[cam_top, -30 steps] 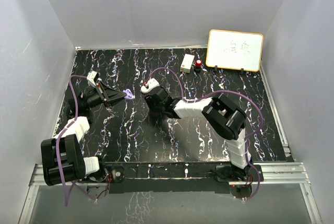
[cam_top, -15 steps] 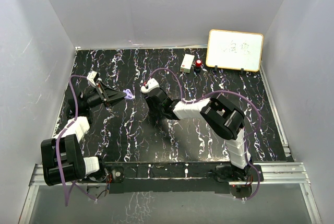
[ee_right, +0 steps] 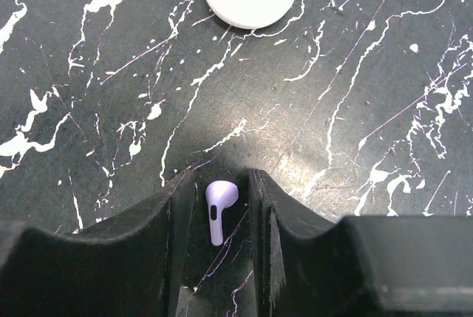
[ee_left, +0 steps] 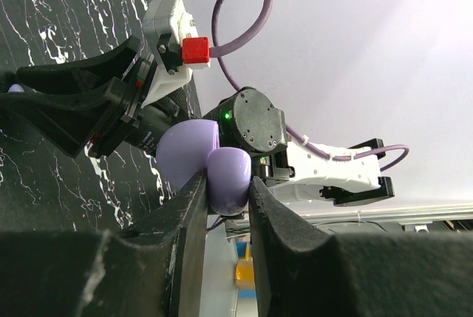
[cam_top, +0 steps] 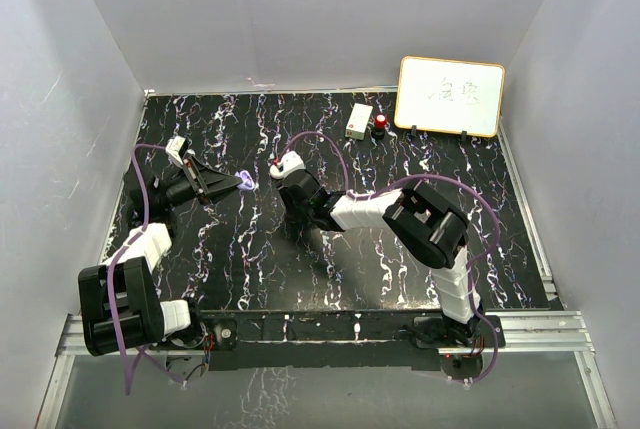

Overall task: Insert the wireless bluetooth earbuds into the charging case
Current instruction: Pick up the earbud from the center of the board.

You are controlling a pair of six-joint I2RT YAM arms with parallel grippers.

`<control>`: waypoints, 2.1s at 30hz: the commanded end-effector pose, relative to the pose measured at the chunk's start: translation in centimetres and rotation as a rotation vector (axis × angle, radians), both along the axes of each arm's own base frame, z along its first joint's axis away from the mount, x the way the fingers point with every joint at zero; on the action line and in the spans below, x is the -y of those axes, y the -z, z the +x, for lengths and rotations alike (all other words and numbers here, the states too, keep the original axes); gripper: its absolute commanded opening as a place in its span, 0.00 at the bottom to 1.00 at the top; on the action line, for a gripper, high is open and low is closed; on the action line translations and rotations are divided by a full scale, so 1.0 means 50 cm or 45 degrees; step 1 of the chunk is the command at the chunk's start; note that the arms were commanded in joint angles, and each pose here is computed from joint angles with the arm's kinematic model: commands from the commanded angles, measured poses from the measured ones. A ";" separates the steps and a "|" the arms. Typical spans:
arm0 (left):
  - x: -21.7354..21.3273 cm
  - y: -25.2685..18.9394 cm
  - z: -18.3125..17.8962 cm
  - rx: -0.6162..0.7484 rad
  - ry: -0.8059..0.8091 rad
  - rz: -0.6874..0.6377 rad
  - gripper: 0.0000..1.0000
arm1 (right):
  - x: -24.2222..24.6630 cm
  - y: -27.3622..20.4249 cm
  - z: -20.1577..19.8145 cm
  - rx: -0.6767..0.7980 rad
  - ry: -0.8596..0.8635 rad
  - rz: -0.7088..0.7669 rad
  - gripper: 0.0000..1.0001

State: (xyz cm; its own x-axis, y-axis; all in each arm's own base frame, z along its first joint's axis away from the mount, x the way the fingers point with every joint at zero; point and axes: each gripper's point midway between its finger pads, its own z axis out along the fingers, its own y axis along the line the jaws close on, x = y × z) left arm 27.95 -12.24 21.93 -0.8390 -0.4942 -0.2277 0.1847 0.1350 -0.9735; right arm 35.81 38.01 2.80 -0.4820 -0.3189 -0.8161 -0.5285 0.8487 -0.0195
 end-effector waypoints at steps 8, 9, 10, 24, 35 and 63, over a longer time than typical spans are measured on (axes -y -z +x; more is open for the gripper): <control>0.000 -0.016 -0.009 0.043 0.023 0.006 0.00 | 0.040 0.045 -0.032 -0.074 0.009 -0.107 0.32; 0.000 -0.016 -0.009 0.042 0.024 0.006 0.00 | 0.041 0.046 -0.033 -0.076 0.009 -0.108 0.32; 0.000 -0.016 -0.009 0.041 0.023 0.006 0.00 | 0.042 0.047 -0.034 -0.078 0.009 -0.110 0.32; 0.000 -0.016 -0.011 0.042 0.022 0.007 0.00 | 0.044 0.047 -0.037 -0.091 0.001 -0.129 0.30; 0.000 -0.016 -0.012 0.044 0.023 0.008 0.00 | 0.040 0.030 -0.047 -0.151 -0.039 -0.174 0.34; -0.003 -0.023 -0.012 0.051 0.021 0.009 0.00 | 0.016 0.057 -0.031 -0.241 -0.101 -0.150 0.34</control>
